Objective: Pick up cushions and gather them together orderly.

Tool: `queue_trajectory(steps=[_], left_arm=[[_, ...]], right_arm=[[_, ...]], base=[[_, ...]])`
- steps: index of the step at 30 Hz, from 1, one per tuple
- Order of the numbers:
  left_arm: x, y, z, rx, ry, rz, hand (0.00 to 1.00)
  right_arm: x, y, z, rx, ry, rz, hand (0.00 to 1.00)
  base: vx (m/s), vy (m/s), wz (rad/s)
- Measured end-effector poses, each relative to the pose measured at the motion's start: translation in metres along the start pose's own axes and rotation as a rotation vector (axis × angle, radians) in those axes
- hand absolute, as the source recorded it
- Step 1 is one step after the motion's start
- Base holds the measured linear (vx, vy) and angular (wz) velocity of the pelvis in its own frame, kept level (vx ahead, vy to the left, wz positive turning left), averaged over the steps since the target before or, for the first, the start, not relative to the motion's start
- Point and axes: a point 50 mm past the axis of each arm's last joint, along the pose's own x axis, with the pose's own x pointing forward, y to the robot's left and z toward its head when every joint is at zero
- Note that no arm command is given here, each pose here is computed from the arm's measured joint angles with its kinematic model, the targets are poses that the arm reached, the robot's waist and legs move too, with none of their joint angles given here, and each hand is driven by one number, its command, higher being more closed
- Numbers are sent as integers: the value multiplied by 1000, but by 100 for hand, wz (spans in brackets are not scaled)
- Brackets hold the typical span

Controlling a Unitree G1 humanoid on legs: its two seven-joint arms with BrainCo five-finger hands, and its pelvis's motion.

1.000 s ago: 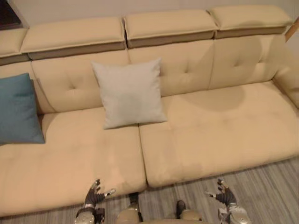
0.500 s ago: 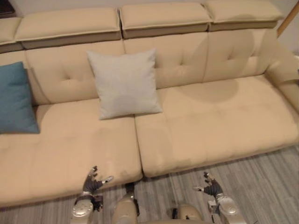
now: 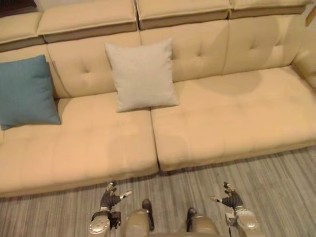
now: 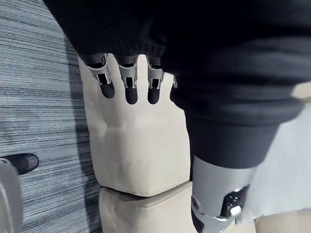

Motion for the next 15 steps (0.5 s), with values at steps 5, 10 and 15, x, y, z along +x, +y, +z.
queue_trajectory(steps=[5,10,15], left_arm=[[0,0,1,3,-1,-1,0],[1,6,7,-3,-29,18,0],[6,6,22,-19,-80,18,0]], right_arm=[[0,3,1,23,-4,-2,0],[7,5,15,90,-45,-11,0],[14,1,27,183,-70,-36,0]], base=[[-47,115,-63],[20,30,-186],[82,-120,-235]])
